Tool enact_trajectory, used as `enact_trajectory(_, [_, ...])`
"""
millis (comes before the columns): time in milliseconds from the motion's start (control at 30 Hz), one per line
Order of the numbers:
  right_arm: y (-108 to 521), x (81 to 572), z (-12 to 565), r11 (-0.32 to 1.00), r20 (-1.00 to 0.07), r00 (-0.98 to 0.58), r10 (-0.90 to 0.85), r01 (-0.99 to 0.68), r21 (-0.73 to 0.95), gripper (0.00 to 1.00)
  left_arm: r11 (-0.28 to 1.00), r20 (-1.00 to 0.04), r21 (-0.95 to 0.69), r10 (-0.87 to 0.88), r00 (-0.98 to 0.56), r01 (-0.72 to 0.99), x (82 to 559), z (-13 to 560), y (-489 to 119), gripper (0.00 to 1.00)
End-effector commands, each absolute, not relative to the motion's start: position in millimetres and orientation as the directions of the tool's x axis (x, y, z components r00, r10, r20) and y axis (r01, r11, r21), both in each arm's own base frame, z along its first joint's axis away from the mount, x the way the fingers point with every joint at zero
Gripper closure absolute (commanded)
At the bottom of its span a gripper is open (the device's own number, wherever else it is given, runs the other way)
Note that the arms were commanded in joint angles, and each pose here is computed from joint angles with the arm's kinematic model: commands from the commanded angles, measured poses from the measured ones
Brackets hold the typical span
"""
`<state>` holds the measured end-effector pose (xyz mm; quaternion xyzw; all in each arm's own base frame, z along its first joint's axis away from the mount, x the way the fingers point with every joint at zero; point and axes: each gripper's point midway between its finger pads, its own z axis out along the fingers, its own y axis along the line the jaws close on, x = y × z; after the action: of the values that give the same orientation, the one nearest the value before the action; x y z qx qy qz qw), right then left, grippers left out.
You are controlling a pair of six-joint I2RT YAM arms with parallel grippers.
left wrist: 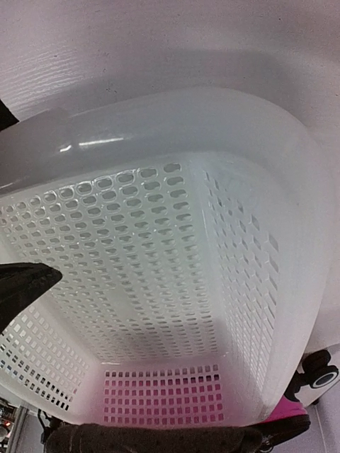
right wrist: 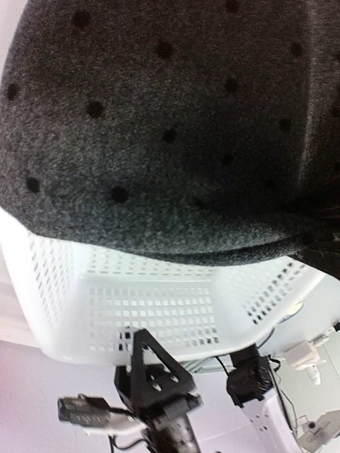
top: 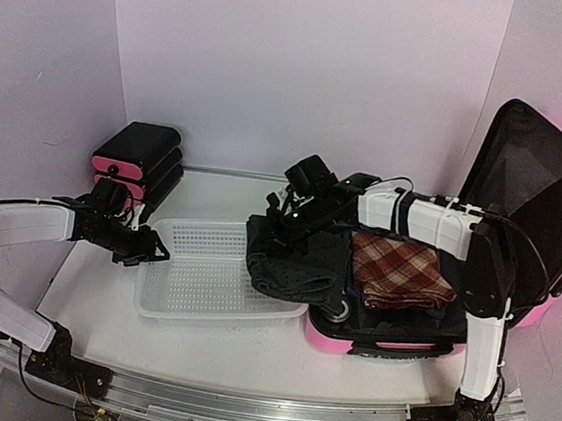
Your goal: Open, take out, and arrange the luggage
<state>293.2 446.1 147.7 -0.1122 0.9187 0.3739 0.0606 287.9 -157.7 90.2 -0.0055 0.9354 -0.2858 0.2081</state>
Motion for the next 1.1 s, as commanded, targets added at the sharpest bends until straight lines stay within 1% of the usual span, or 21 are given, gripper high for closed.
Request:
enact_trajectory(0, [505,303,168,0.602,-0.323,-0.935,-0.149,-0.345,0.720,1.00,0.752,-0.452,-0.620,-0.110,-0.885,0.223,287,123,-182,0.56])
enact_trajectory(133, [537,290,150,0.566,-0.340,-0.912,-0.228,-0.409,0.716,1.00,0.748,-0.457,-0.624,-0.116,-0.882,0.226,286,125,-182,0.56])
enact_trajectory(267, [554,278,133,0.530,-0.357,-0.888,-0.289,-0.459,0.713,1.00,0.747,-0.466,-0.624,-0.117,-0.877,0.231,287,129,-183,0.56])
enact_trajectory(533, [580,266,117,0.489,-0.318,-0.906,-0.279,-0.419,0.765,1.00,0.746,-0.459,-0.627,-0.118,-0.881,0.227,288,128,-184,0.57])
enact_trajectory(733, [583,275,99,0.540,-0.282,-0.932,-0.225,-0.361,0.761,1.00,0.744,-0.456,-0.629,-0.119,-0.882,0.224,287,128,-184,0.57])
enact_trajectory(1067, [590,272,98,0.531,-0.273,-0.930,-0.246,-0.365,0.764,0.99,0.742,-0.470,-0.628,-0.123,-0.874,0.233,286,134,-184,0.56])
